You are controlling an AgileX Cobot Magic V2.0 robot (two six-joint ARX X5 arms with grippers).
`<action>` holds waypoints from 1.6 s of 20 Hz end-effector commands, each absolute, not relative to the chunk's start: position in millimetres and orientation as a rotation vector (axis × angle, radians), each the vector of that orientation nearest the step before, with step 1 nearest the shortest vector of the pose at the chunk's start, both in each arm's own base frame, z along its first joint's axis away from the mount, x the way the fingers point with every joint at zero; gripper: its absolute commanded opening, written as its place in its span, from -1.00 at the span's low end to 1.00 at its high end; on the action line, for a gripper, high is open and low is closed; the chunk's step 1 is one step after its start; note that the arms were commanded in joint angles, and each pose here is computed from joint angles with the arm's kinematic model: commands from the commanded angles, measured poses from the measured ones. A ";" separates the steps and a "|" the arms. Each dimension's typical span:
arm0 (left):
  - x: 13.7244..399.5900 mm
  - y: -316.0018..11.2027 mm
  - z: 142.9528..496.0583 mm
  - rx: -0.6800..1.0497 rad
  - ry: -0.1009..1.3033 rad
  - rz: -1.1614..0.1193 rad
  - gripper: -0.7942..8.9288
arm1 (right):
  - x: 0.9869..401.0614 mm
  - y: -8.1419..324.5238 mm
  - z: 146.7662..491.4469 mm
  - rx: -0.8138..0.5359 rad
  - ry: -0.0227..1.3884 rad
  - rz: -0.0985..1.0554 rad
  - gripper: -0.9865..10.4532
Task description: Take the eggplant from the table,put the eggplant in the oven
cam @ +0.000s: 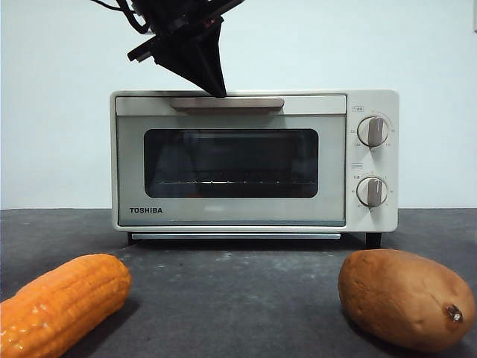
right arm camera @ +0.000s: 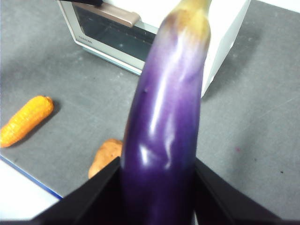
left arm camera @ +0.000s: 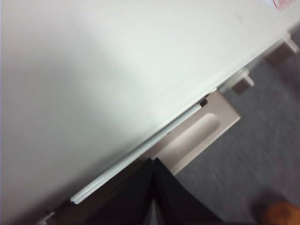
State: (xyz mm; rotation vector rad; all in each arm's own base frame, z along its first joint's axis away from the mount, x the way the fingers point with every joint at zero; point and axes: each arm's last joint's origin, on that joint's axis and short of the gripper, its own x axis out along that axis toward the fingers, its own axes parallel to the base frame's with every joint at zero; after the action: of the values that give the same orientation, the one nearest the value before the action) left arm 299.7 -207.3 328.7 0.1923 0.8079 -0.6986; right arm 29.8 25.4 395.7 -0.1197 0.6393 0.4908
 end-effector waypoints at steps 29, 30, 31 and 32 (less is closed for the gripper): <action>176.8 -72.0 302.7 0.040 0.724 -0.342 -0.83 | 141.6 189.6 349.7 -0.636 0.668 0.711 -0.57; 172.8 -65.2 298.0 0.017 0.726 -0.327 -0.83 | 151.3 201.1 340.9 -0.666 0.670 0.716 -0.57; 169.2 -59.1 294.3 -0.006 0.728 -0.314 -0.83 | 161.4 211.7 331.2 -0.695 0.675 0.719 -0.58; 165.3 -53.6 291.5 -0.024 0.725 -0.309 -0.83 | 171.5 221.3 321.0 -0.725 0.680 0.721 -0.58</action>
State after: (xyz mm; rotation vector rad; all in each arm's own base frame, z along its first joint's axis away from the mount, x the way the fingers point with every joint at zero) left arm 164.3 -52.5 288.4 -0.0081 0.7387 -0.3036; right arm 170.2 216.0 320.4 -0.6776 0.7042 0.6952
